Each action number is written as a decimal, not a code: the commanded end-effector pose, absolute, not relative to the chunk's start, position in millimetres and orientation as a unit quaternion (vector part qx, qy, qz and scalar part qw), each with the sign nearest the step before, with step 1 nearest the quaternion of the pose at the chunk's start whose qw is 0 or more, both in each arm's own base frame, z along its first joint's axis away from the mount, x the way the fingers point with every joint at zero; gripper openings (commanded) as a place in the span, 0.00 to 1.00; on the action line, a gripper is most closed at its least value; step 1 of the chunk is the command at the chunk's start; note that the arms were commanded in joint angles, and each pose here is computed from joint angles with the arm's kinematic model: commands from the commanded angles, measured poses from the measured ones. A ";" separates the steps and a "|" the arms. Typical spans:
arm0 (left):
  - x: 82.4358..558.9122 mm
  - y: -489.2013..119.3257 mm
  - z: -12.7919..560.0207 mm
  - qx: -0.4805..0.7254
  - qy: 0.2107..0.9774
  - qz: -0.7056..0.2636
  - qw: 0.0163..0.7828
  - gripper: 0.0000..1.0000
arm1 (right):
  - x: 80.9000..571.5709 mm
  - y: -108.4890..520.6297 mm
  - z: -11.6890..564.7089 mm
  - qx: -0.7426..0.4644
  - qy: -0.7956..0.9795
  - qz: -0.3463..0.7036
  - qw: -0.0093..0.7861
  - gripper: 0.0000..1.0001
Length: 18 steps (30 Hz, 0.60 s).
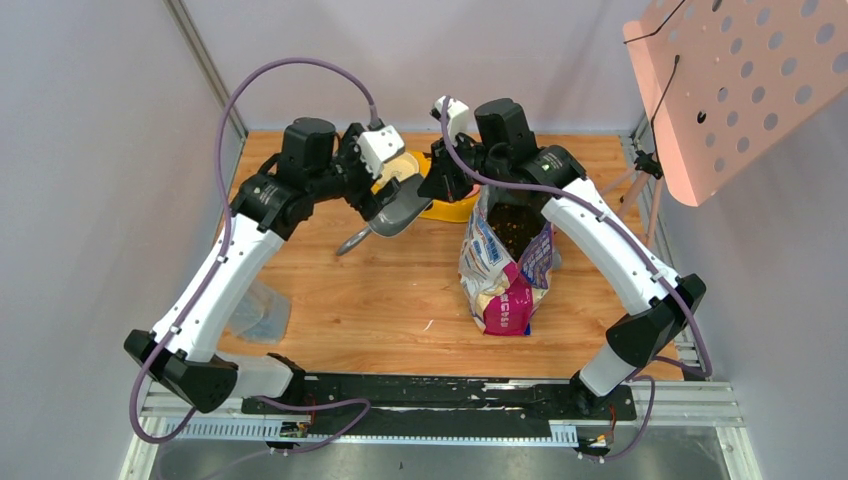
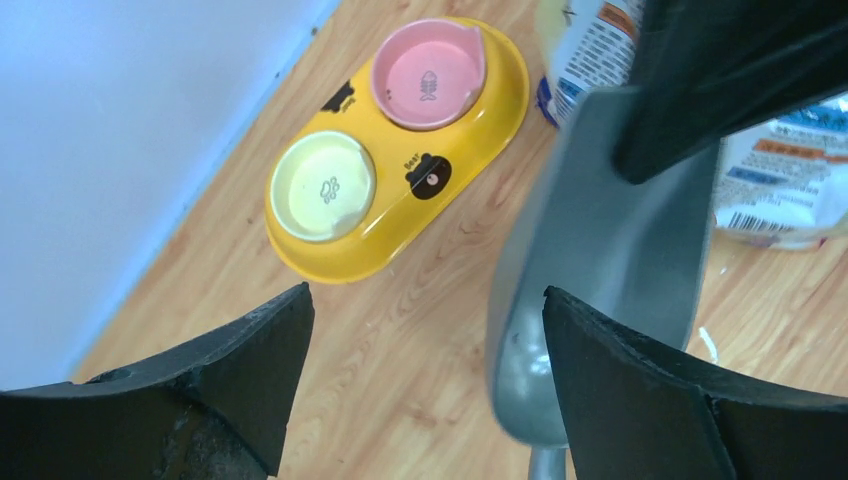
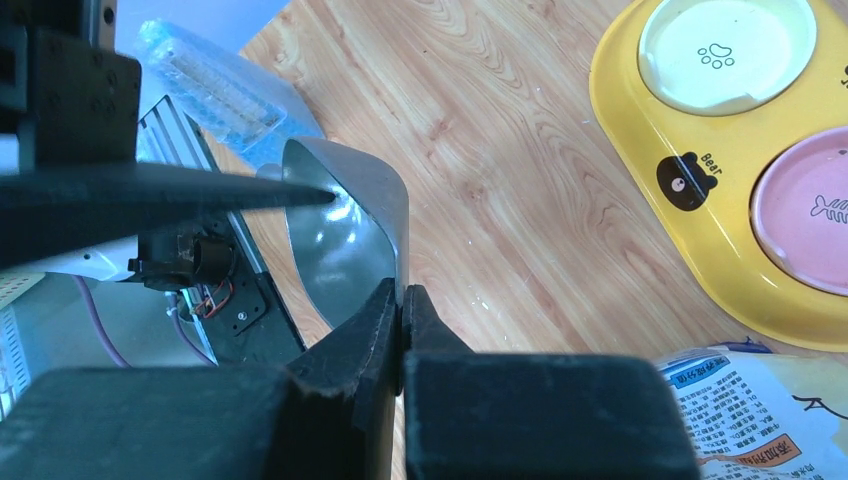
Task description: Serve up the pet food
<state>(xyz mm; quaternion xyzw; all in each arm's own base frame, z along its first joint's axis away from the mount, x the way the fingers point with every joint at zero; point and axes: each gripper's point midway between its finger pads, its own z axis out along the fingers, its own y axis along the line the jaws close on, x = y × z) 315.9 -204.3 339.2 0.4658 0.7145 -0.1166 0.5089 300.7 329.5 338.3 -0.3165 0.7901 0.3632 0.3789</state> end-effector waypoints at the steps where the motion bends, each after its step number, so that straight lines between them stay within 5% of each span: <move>1: 316.8 -176.2 369.1 0.344 0.747 -0.179 0.540 0.92 | 301.1 320.9 383.7 -0.316 0.751 0.385 0.433 0.00; 10: 243.0 -200.2 334.4 0.442 0.716 -0.353 0.409 0.88 | 282.0 303.6 386.4 -0.343 0.726 0.440 0.402 0.00; 18: 237.7 -210.1 315.2 0.416 0.732 -0.407 0.355 0.80 | 272.3 299.9 392.3 -0.362 0.712 0.441 0.410 0.00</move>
